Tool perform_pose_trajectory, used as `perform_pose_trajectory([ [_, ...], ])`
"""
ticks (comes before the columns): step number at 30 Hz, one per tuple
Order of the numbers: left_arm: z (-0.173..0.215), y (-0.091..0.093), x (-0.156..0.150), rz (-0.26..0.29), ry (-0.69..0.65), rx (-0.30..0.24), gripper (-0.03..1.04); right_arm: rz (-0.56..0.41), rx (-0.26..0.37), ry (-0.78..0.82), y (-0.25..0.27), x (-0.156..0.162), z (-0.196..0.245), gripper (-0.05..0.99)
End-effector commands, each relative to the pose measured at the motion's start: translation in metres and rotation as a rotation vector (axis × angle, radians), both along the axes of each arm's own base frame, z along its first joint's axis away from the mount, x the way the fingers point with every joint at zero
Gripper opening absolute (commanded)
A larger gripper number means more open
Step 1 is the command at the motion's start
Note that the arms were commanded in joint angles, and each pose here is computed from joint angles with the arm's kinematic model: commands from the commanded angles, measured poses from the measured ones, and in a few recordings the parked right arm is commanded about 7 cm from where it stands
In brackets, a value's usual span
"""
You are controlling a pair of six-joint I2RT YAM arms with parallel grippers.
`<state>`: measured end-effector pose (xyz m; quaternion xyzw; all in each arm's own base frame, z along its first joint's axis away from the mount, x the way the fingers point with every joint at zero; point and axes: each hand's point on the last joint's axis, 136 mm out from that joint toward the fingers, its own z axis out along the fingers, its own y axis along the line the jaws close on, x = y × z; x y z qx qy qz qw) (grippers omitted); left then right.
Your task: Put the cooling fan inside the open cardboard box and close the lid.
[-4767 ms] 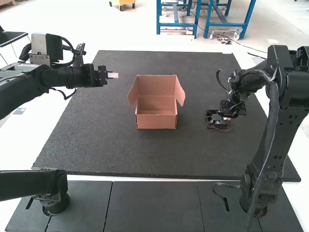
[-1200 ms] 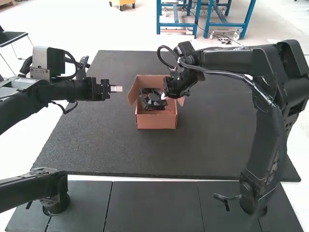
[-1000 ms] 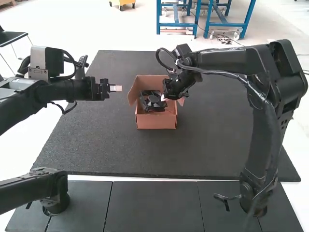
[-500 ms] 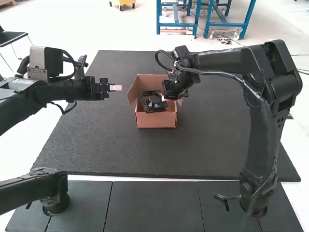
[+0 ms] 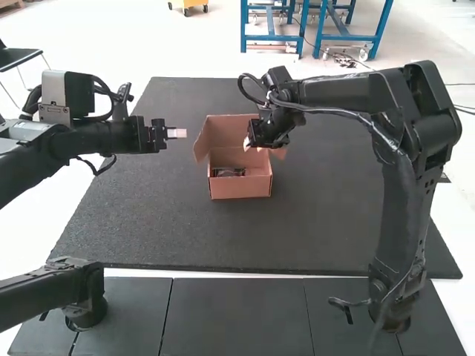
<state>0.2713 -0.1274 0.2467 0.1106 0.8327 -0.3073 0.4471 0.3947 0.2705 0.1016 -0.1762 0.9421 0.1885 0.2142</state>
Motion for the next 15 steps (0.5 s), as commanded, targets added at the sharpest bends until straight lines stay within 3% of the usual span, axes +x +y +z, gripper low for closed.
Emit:
perform_pose_trajectory([
  [1, 0.025, -0.001, -0.001, -0.006, -0.058, -0.02, 0.95, 0.001, -0.006, -0.031, 0.003, 0.006, 0.009, 0.47],
  [6, 0.025, -0.001, -0.002, -0.007, -0.056, -0.02, 0.95, 0.0, -0.028, -0.019, -0.002, 0.003, 0.02, 0.54],
  [15, 0.025, -0.001, -0.002, -0.007, -0.056, -0.02, 0.95, 0.056, -0.05, 0.034, -0.001, -0.019, 0.016, 0.54],
])
